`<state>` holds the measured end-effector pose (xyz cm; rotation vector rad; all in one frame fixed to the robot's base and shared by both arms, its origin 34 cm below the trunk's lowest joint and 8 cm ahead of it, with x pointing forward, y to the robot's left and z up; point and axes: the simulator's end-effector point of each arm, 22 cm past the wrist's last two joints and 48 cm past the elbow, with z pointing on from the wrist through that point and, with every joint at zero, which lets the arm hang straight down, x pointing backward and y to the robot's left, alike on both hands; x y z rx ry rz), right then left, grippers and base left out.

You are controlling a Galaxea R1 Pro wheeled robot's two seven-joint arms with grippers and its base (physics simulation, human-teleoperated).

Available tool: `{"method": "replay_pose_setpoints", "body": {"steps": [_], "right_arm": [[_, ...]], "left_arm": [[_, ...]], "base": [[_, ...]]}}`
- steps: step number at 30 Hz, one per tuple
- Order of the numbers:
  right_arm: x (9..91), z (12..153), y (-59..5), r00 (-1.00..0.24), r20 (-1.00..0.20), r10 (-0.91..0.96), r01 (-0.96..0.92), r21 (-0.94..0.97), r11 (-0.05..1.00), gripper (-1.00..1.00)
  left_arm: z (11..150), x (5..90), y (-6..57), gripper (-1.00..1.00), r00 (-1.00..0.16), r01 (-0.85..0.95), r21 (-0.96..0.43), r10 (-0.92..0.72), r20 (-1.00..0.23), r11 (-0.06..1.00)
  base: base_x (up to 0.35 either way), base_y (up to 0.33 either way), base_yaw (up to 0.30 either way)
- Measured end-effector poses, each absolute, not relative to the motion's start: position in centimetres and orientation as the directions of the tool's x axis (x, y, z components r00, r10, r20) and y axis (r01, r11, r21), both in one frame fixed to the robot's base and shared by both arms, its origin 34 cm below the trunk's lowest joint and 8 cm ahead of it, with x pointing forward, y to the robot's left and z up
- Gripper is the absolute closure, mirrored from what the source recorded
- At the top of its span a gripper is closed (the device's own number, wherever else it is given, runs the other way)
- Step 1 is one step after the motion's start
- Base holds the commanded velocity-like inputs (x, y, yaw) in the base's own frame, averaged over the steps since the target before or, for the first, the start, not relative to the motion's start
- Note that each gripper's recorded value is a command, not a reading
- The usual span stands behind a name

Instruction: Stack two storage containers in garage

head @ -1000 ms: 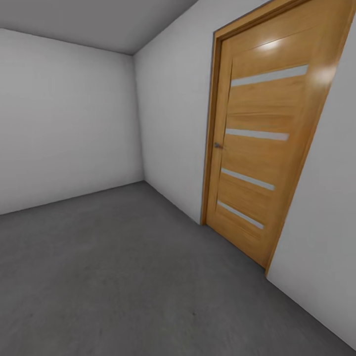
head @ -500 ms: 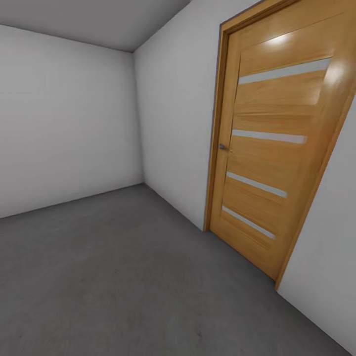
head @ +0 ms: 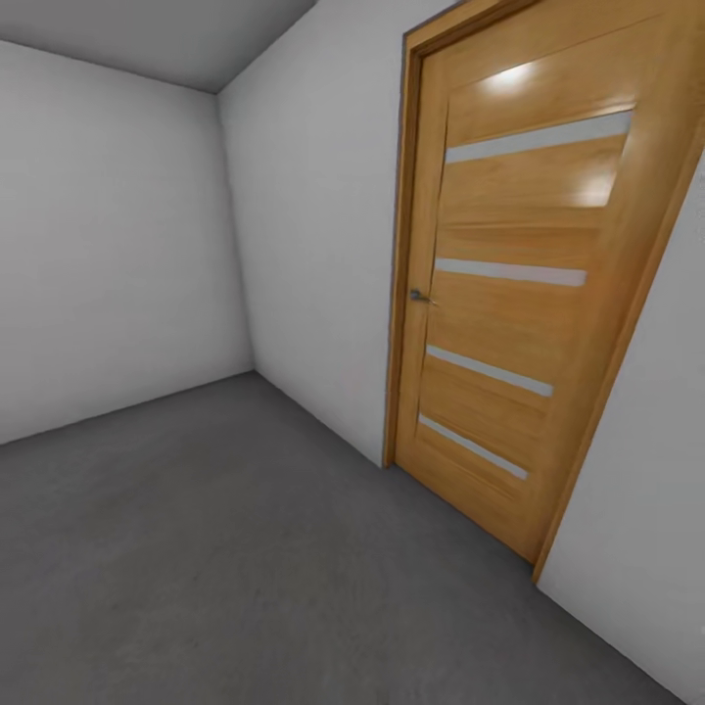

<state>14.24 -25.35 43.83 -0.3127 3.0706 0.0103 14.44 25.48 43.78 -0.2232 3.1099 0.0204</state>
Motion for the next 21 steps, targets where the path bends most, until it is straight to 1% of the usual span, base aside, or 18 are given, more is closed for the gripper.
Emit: {"method": "replay_pose_setpoints", "body": {"steps": [10, 21], "right_arm": [[14.23, 43.83, -25.47, -0.978, -0.055, -0.201, -0.201, 0.000, 0.980, -1.00], [14.23, 43.83, -25.50, -0.978, -0.055, -0.201, -0.202, -0.001, 0.979, -1.00]], "left_arm": [[43.78, 14.47, 25.49, -1.00, -0.989, -0.144, 0.012, -0.143, -0.026, 0.990], [43.78, 14.47, 25.48, -1.00, -0.989, -0.143, 0.011, -0.143, -0.026, 0.990]], "base": [[0.323, 0.149, -0.288], [0.320, 0.175, -0.288]]}}
